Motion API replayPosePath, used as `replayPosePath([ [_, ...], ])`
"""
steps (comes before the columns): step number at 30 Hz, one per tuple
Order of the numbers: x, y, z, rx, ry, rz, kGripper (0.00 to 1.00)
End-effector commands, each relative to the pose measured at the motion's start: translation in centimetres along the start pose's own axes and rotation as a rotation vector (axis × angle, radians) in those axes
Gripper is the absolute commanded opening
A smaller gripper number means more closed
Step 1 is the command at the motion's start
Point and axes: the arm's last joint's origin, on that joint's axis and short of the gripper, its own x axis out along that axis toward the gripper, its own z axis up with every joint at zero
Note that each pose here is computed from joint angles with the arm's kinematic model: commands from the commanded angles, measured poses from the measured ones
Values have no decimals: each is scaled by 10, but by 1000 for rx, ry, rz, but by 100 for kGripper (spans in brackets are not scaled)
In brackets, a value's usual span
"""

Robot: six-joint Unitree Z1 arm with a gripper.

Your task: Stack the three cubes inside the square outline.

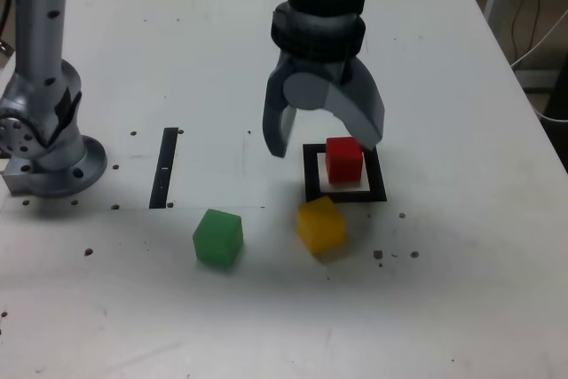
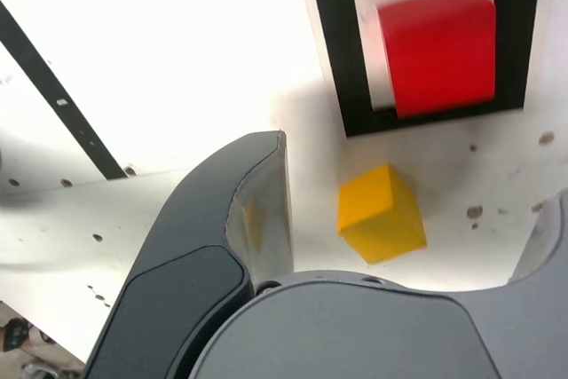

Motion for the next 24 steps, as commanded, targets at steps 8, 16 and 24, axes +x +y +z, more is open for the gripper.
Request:
replayPosePath([
  [8,7,-35,14,43,13,0,99],
  [16,13,-45,19,56,21,5,99],
  [24,12,-45,20,145,15,45,99],
])
